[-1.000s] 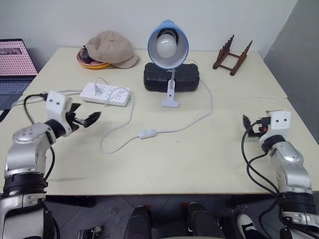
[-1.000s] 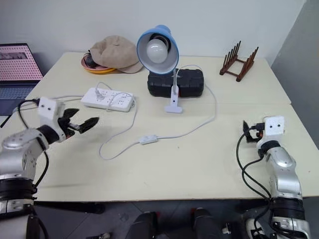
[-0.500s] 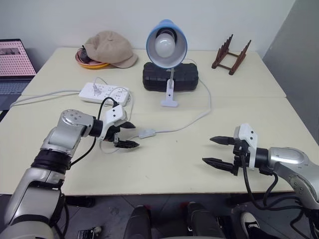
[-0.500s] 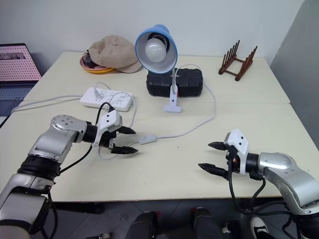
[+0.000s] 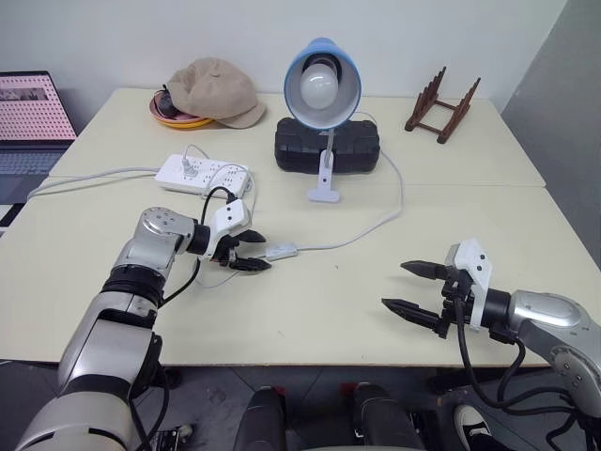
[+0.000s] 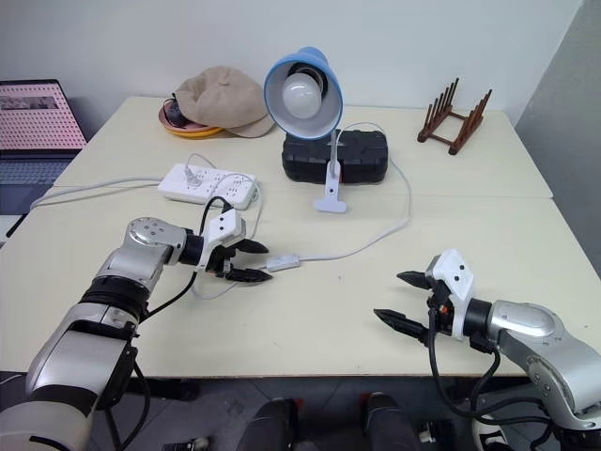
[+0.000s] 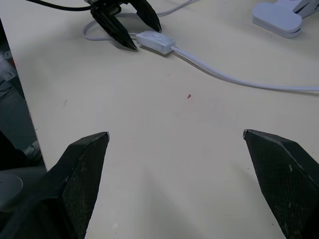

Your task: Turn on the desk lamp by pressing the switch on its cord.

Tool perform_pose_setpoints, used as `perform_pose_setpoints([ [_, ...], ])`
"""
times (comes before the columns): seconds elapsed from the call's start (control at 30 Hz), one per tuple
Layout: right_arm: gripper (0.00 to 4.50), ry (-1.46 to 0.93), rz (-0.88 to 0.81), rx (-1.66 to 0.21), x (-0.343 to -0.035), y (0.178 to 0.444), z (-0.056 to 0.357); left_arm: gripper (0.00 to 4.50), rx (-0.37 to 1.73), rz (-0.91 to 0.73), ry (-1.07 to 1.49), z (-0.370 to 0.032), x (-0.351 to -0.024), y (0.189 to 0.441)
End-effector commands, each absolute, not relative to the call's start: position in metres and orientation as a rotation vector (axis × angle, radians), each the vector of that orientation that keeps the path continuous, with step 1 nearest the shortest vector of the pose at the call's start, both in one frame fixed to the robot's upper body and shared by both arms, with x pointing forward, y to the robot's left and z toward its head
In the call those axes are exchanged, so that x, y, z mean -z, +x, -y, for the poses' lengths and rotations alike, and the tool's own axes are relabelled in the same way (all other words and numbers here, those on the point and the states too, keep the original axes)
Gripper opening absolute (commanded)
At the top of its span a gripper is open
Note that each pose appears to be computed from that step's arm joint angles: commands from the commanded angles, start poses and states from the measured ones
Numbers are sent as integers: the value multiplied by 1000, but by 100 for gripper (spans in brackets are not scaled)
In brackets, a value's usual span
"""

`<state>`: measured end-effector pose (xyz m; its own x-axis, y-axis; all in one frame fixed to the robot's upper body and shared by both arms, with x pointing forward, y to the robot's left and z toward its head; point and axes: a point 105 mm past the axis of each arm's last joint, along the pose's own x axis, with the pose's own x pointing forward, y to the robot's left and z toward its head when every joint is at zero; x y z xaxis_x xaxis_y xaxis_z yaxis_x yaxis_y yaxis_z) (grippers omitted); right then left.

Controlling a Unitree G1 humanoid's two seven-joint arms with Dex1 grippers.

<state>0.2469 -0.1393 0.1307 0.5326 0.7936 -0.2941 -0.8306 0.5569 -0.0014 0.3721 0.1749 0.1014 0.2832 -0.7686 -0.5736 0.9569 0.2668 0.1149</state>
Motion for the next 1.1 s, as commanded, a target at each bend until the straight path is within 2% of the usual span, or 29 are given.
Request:
perform_pose_setpoints([
  [0.03,450,-165,-216,-982,-139,246,136,256,1265,-443,484,-168,-103,370],
  [0.27,450,-157,-215,-977,-136,248,137,115,1300,-470,503,-170,-95,360],
  [0.5,450,-62,-209,-961,-143,251,131,111,1310,-437,494,-174,-113,351],
  [0.63,450,136,-241,-853,-145,268,114,111,1241,-201,312,-130,-156,362],
  [0.73,450,355,-268,-812,-151,272,97,111,1257,-109,206,-95,-169,347],
  [0.83,450,474,-319,-794,-152,272,85,111,1223,-53,143,-76,-175,338],
  [0.97,450,782,-290,-703,-175,288,81,111,1189,-11,103,-55,-167,323],
  [1.1,450,806,-321,-695,-182,291,78,111,1179,-8,76,-49,-166,317],
])
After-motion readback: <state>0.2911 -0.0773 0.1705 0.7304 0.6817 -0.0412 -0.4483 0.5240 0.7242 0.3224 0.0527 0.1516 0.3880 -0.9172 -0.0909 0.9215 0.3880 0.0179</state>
